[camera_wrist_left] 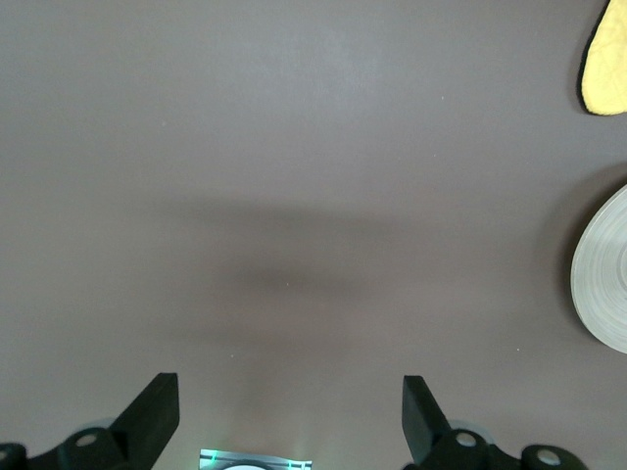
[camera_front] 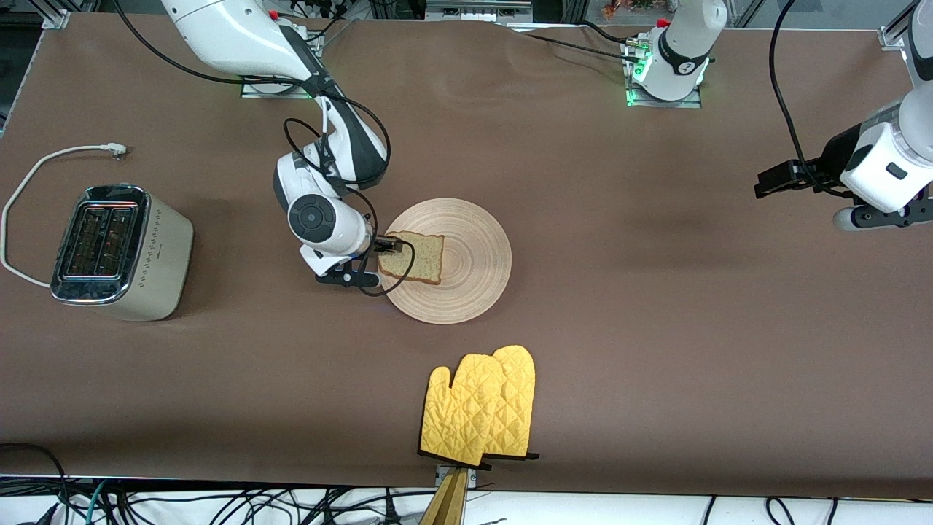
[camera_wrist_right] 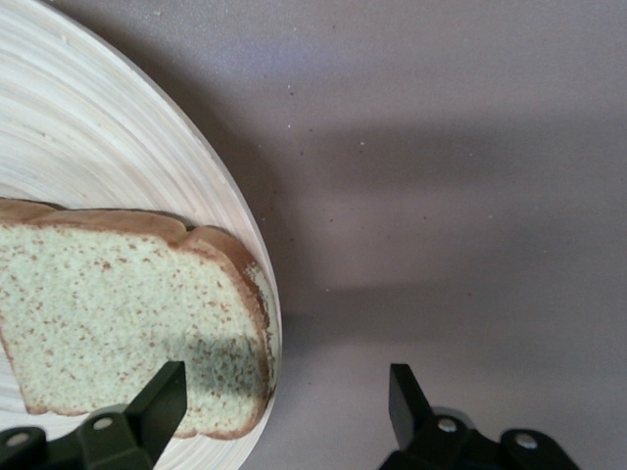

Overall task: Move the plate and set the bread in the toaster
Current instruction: 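Raise the left gripper away while the right gripper reaches the bread, then close the right gripper on the bread slice edge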

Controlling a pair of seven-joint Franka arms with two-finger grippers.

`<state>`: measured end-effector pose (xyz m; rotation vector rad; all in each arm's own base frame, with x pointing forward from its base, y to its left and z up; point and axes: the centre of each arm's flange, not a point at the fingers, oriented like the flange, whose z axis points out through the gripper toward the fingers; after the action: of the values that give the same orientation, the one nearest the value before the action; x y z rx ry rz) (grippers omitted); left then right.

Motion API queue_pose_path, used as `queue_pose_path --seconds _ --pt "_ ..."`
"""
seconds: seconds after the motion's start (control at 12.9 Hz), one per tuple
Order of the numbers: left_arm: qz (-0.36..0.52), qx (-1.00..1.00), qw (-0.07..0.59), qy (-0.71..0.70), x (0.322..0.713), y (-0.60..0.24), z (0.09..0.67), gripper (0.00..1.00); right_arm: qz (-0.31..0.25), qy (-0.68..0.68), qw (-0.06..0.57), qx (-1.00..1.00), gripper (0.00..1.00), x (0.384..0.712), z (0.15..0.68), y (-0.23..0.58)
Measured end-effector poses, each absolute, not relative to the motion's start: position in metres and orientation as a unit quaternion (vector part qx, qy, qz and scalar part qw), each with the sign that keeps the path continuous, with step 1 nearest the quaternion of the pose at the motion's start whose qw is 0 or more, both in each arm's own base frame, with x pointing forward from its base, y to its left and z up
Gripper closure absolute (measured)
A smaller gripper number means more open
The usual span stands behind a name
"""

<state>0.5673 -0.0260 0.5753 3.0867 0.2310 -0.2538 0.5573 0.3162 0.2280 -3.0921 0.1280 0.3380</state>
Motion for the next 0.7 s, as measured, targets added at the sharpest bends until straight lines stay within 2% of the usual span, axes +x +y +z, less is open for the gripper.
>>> queue_pose_path --seconds 0.31,0.39,0.54,0.7 --pt "-0.066 0.994 0.018 0.090 0.570 -0.008 0.590 0.00 0.108 0.036 0.014 -0.993 0.08 0.554 0.222 0.323" --pt "-0.066 0.994 0.018 0.090 0.570 -0.008 0.590 0.00 0.108 0.036 0.013 -0.993 0.16 0.553 0.218 0.324" --pt "-0.068 0.994 0.018 0.088 0.570 -0.011 0.589 0.00 0.106 0.034 0.015 -0.994 0.39 0.553 0.216 0.326" --pt "-0.067 0.994 0.018 0.085 0.570 -0.014 0.590 0.00 0.105 0.034 0.015 -0.994 0.40 0.552 0.216 0.327"
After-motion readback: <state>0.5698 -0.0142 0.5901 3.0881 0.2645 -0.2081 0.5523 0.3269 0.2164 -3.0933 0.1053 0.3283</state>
